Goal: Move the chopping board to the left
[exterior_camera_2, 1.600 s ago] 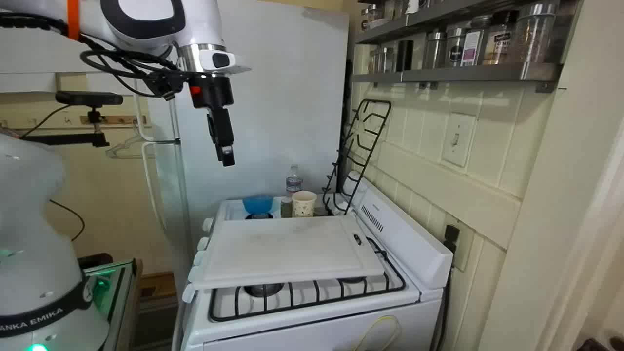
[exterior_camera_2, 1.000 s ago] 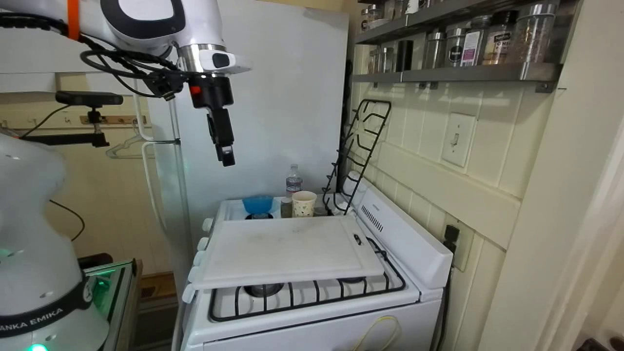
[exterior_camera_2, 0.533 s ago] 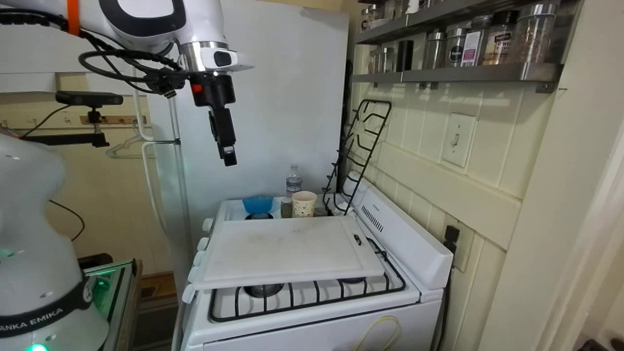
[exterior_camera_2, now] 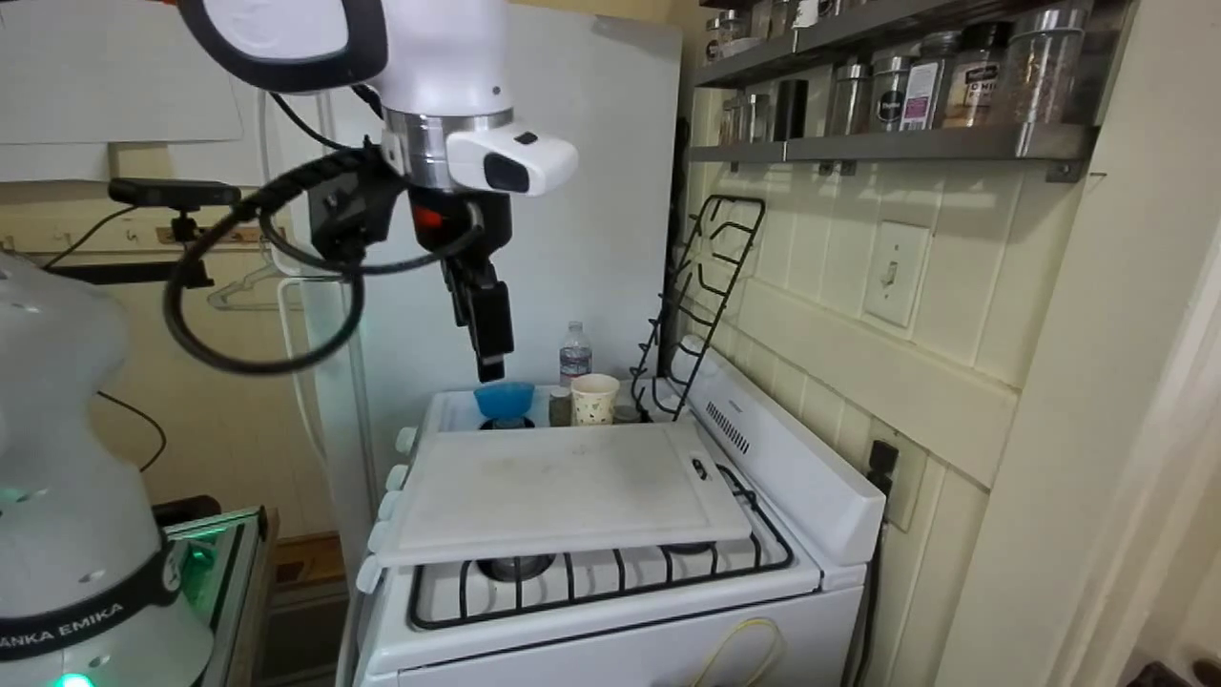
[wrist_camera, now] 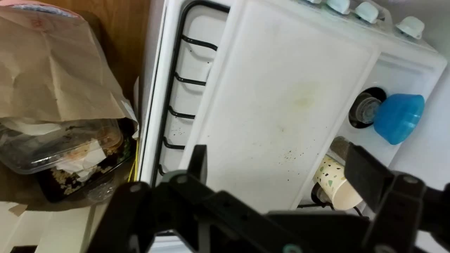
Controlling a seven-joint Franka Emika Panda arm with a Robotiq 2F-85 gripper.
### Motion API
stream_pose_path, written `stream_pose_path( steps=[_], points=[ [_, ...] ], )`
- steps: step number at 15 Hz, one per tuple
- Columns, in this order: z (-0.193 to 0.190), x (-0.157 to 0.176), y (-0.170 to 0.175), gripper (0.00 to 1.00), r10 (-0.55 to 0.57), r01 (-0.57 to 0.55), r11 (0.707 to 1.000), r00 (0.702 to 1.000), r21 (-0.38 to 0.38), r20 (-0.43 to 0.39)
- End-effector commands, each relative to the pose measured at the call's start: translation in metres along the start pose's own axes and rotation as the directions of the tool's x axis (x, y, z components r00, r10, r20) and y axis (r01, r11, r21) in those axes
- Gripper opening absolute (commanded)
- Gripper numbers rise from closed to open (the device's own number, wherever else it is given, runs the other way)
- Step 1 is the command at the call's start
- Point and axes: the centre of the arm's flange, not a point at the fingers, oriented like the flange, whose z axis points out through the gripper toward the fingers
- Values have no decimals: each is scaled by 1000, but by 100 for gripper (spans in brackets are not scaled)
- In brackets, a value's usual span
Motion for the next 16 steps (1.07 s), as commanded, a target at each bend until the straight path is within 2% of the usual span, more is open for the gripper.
stream_pose_path(
  steps=[1, 2, 3, 4, 5, 7, 9, 11, 14, 16],
  points=[
    [27, 34, 46, 100, 52, -67, 985, 994, 160, 94],
    [42, 38, 67, 100, 66, -89, 982, 988, 169, 141],
    [57, 40, 83, 100, 114, -141, 979, 977, 146, 180],
    [69, 44, 95, 100, 189, -202, 977, 967, 61, 170],
    [50, 17, 68, 100, 117, -130, 985, 986, 111, 115],
    [70, 25, 89, 100, 165, -179, 981, 974, 77, 156],
    [77, 32, 93, 100, 171, -185, 981, 969, 62, 178],
    [75, 23, 104, 100, 140, -169, 970, 976, 176, 167],
    [94, 6, 150, 100, 148, -204, 920, 972, 334, 184],
    [105, -11, 178, 100, 124, -186, 883, 978, 431, 167]
  ],
)
